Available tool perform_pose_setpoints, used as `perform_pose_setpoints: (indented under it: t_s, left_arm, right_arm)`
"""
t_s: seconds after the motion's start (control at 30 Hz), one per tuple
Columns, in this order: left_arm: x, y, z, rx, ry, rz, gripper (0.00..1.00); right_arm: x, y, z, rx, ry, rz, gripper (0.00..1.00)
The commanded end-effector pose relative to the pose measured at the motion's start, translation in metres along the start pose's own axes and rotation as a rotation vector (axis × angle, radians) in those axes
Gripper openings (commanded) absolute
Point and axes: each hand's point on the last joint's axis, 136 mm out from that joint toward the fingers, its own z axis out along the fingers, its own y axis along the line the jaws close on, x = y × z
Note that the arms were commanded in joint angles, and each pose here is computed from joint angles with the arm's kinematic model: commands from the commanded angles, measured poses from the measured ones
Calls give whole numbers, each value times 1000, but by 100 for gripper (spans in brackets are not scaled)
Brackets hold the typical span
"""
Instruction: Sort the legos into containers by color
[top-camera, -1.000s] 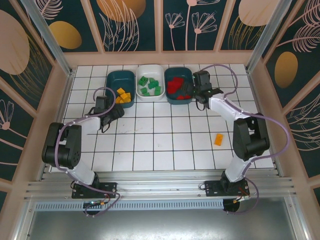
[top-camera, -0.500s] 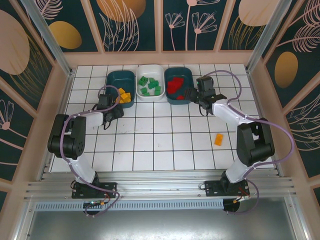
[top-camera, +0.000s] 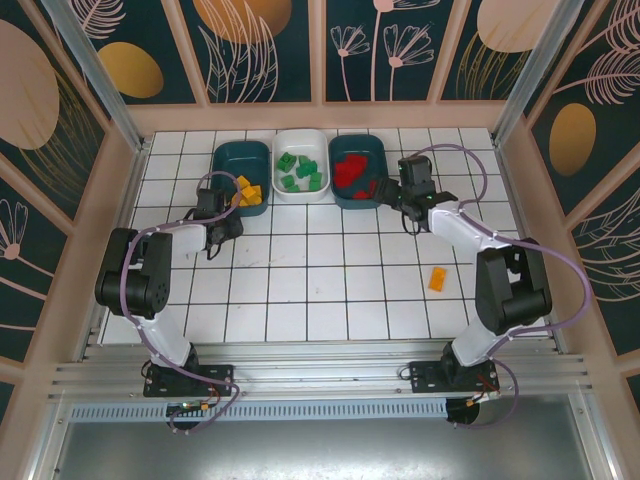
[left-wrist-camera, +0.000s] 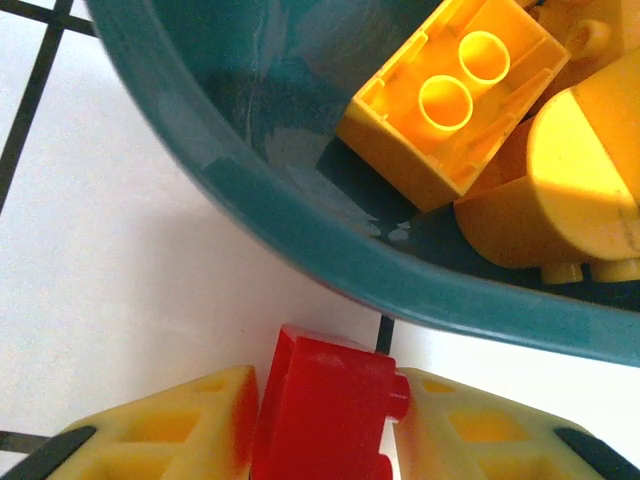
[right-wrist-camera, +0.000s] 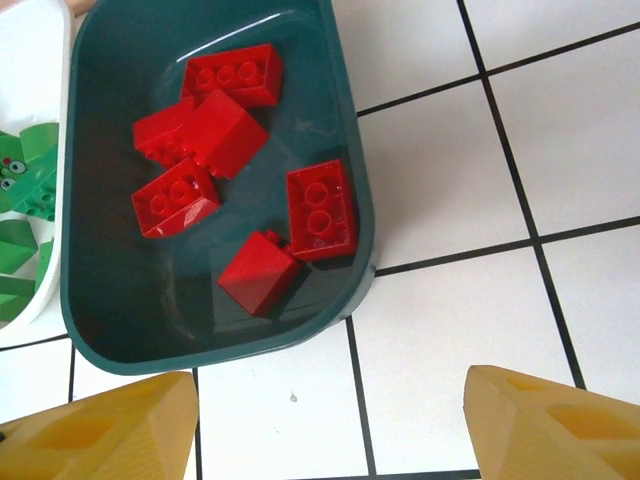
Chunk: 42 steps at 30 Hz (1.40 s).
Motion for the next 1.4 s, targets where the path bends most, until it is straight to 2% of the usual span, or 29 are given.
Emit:
perform_pose_setpoints:
  t_s: [0.0,0.5,0.73,0.83,1.0,1.07,1.23,1.37]
  left_arm:
    - [3,-3,-1,8,16,9,36]
    - [16,-6,-7,-10,40,30,20]
    - [19,-36,-36,73,15,16,14]
    - [26,-72,-48,116,23,65,11]
    - [28,-156,-69,297,23,141,10]
    - [17,-197,-78,382,8,181,10]
    - [-5,-280,-62,536,22,238,8]
    - [-27,-327,-46,624,15,247,9]
  right_arm:
    - [-15,3,-15,-36,-55,20,71]
    - [-18,1,-17,-37,-63,22,70]
    - [-21,-4,-19,-29,-72,29,70]
    - [-23,-11,-18,-20,-78,51,70]
    - [-24,-24,-17,-4,-87,84,69]
    - [-22,-30,-17,8,-82,89,69]
    - [-15,-49,-14,-37,-59,177,68]
    - [-11,-65,-20,-31,-58,212,68]
